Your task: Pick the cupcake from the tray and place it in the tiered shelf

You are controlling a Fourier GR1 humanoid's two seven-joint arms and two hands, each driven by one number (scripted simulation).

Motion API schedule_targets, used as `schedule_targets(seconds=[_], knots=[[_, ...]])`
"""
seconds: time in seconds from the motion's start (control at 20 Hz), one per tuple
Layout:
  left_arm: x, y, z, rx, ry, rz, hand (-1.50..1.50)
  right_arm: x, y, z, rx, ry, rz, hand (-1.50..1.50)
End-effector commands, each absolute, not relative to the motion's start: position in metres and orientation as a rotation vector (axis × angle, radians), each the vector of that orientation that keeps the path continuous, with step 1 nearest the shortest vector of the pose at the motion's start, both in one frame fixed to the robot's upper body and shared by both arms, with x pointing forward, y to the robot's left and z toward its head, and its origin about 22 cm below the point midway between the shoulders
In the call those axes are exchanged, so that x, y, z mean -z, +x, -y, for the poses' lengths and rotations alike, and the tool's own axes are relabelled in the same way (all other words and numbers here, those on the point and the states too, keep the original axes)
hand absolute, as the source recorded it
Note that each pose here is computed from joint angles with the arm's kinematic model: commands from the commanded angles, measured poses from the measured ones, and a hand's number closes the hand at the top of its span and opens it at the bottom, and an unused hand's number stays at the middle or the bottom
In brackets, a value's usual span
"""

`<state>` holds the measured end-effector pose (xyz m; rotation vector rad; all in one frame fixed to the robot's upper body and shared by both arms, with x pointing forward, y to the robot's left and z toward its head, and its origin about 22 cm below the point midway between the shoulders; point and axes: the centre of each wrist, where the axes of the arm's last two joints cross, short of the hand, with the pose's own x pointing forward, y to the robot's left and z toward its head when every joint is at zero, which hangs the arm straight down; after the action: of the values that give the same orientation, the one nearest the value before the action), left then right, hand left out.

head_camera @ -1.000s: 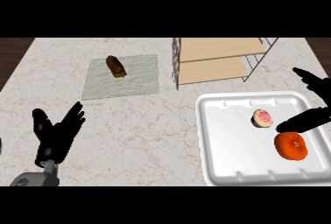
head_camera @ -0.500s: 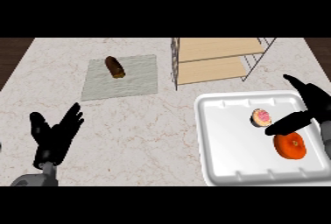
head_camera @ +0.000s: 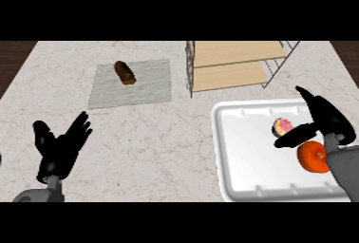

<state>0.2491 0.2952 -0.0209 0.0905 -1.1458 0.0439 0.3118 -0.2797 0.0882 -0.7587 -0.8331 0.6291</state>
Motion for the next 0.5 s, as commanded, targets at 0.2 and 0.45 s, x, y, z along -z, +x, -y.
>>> schedule_targets(seconds=[0.2, 0.45], knots=[[0.026, 0.241, -0.303, -0.045, 0.093, 1.114, 0.00, -0.048, 0.302, 0.284, -0.624, -0.835, 0.789, -1.50], [0.034, 0.233, -0.294, -0.062, 0.094, 1.102, 0.00, -0.054, 0.317, 0.284, -0.640, -0.846, 0.814, -1.50]])
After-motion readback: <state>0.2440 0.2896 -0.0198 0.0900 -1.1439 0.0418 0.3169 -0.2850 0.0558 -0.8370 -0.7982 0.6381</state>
